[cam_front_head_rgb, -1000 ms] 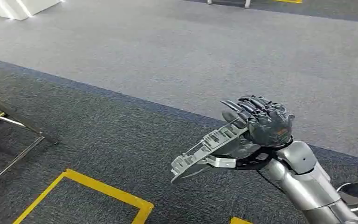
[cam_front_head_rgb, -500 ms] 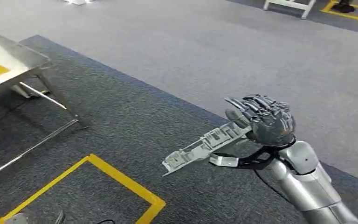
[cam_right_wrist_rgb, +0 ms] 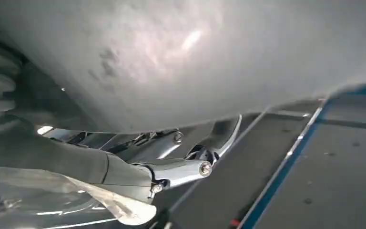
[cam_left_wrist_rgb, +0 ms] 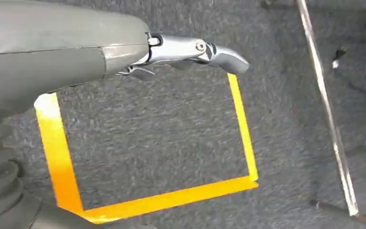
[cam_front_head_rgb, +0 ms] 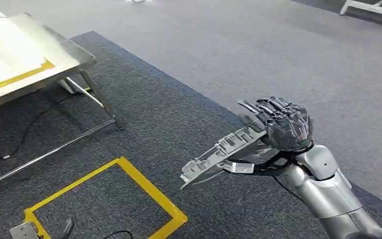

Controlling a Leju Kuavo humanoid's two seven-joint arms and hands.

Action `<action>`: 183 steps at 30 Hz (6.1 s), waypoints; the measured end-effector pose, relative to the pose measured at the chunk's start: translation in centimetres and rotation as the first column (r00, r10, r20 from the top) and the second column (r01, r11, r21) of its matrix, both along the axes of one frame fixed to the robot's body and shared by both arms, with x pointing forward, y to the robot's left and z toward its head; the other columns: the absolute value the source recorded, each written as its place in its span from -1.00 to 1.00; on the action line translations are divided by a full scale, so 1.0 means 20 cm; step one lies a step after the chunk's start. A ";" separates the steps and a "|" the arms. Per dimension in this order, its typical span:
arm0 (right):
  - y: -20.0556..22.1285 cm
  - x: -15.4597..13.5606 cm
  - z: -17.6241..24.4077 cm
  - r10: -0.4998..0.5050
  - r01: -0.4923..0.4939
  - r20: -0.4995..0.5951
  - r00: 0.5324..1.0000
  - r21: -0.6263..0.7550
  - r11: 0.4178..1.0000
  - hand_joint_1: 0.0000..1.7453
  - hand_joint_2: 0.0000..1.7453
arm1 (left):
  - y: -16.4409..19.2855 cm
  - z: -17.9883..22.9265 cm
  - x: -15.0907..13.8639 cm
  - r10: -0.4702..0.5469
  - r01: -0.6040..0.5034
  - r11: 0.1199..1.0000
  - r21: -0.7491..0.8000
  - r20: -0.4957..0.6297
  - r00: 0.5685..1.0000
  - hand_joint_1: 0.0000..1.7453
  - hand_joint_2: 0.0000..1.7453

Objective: Take the parts from the cabinet and place them on the table.

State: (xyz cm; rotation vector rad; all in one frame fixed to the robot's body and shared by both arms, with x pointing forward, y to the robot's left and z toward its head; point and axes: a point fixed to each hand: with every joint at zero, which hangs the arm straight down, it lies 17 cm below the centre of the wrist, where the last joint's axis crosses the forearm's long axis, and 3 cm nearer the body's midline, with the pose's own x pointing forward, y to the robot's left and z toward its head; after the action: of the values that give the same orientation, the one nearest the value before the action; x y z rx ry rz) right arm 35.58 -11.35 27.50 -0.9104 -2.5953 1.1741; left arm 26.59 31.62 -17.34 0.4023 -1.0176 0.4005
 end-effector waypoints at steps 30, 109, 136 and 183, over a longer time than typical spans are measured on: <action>0.00 -0.01 0.00 0.026 -0.024 -0.037 0.999 0.055 0.998 1.00 1.00 | 0.02 0.11 0.14 0.018 -0.016 1.000 -0.020 0.098 0.995 -1.00 1.00; -0.08 -0.03 0.10 0.125 -0.074 -0.164 0.979 0.283 0.956 1.00 1.00 | 0.11 0.25 0.17 0.023 -0.040 0.995 0.095 0.173 0.985 -1.00 1.00; -0.14 0.02 0.19 0.111 -0.060 -0.146 0.983 0.313 0.948 1.00 1.00 | 0.12 0.27 0.20 0.014 -0.033 0.994 0.102 0.182 0.983 -1.00 1.00; -0.50 0.41 0.51 -0.014 0.055 -0.131 0.991 0.317 0.947 1.00 1.00 | 0.04 0.28 0.24 -0.032 0.014 0.995 0.097 0.189 0.981 -1.00 1.00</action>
State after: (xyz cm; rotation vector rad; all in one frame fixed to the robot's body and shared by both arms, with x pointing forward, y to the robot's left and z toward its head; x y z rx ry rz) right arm 43.82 -21.27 37.66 -0.7795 -2.5506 0.7419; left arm 31.39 32.43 -11.73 0.4438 -1.2301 0.3755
